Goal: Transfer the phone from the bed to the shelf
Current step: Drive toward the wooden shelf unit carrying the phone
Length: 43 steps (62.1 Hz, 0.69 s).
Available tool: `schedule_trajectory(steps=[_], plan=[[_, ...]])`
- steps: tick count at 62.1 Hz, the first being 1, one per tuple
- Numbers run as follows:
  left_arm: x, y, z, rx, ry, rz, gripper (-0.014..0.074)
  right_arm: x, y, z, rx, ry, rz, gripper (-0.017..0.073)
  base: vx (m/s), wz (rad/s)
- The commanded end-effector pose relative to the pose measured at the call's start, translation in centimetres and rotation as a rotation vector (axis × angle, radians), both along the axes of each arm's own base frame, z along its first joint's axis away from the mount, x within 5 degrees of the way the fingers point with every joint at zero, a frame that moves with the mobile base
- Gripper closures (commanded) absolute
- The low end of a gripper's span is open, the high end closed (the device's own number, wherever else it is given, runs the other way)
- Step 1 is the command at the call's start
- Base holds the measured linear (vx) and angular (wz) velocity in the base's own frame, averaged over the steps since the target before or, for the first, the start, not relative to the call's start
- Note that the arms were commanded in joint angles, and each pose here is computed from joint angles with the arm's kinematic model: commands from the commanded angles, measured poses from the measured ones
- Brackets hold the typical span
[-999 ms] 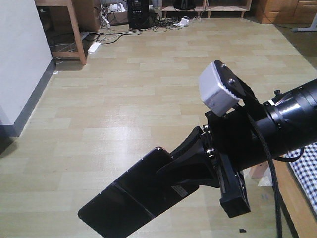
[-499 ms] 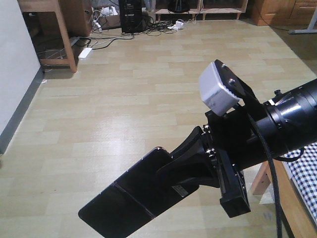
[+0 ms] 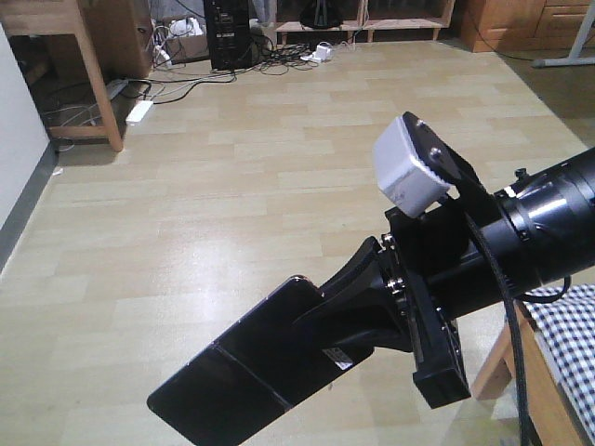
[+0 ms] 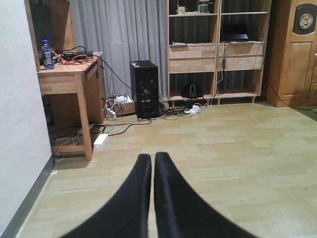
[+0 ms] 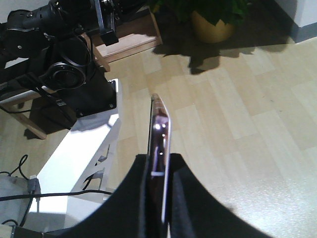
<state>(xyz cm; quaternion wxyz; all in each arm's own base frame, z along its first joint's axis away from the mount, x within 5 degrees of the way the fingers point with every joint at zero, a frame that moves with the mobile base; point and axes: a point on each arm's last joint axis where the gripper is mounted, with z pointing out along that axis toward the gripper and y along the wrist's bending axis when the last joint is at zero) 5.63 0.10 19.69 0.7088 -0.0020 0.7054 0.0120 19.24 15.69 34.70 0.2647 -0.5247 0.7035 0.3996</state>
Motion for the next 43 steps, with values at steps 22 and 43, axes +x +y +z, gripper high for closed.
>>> schedule_trajectory(steps=[22, 43], plan=[[-0.22, 0.01, 1.57, -0.016, -0.108, 0.001, 0.0592, -1.09, 0.07, 1.95, 0.089, 0.003, 0.05, 0.0561, 0.39, -0.01], [-0.22, 0.01, 1.57, -0.016, -0.108, 0.001, 0.0592, -1.09, 0.07, 1.95, 0.089, 0.003, 0.05, 0.0561, 0.42, 0.01]])
